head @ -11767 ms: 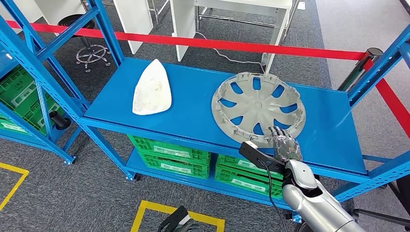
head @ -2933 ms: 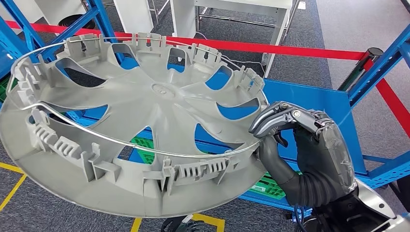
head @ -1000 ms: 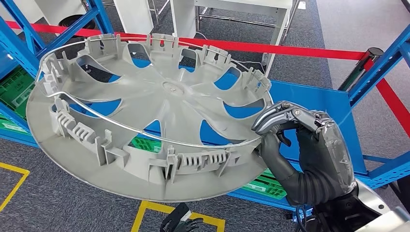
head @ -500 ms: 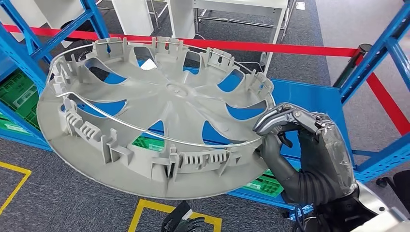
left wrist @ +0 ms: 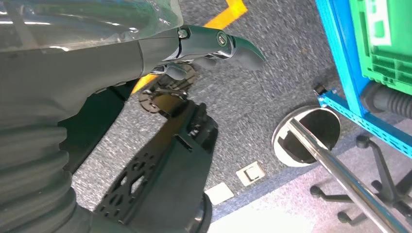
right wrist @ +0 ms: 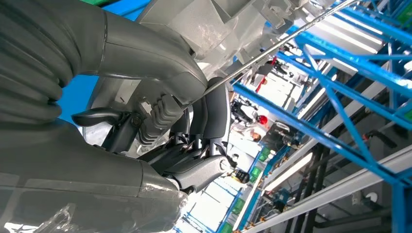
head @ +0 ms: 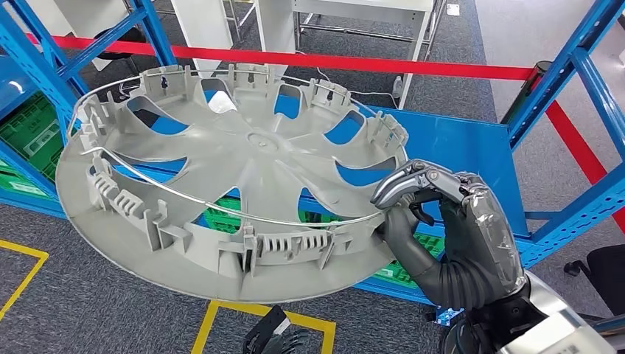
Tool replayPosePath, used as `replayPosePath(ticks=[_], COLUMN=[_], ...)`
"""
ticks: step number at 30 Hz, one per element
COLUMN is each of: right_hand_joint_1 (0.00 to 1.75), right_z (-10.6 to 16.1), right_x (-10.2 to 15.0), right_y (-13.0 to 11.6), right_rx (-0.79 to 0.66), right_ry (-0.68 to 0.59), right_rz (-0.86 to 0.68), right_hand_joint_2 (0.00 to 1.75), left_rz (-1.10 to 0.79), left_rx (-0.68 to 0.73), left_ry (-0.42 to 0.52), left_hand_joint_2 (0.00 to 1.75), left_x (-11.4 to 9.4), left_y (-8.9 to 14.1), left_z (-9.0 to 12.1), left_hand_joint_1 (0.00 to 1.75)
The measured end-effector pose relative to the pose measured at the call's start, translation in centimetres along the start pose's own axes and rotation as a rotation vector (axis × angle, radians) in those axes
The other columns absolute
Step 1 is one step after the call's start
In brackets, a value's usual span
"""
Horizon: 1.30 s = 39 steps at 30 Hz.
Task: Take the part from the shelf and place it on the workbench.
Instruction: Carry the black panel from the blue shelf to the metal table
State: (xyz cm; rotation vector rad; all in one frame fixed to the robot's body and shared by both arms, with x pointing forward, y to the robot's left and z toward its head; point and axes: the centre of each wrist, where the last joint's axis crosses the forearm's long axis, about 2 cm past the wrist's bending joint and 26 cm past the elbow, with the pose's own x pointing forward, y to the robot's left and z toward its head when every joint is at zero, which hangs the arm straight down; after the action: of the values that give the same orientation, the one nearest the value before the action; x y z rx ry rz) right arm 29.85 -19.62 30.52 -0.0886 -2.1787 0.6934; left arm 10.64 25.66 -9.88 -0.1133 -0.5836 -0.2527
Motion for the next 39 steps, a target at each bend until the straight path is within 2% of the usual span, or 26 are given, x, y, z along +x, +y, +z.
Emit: replayPosePath(ticks=[39], right_hand_joint_1=[1.75], right_z=[0.2], right_x=[-1.2], right_y=[0.5], right_rx=[0.025], right_ry=[0.05], right_rz=[0.006], right_hand_joint_2=[1.75], left_rz=[0.0], left_rx=[-0.015], left_ry=[0.006], left_hand_joint_2=[1.75], left_x=[0.5], left_y=[-0.4], left_z=[-0.2], left_hand_joint_1=[0.0])
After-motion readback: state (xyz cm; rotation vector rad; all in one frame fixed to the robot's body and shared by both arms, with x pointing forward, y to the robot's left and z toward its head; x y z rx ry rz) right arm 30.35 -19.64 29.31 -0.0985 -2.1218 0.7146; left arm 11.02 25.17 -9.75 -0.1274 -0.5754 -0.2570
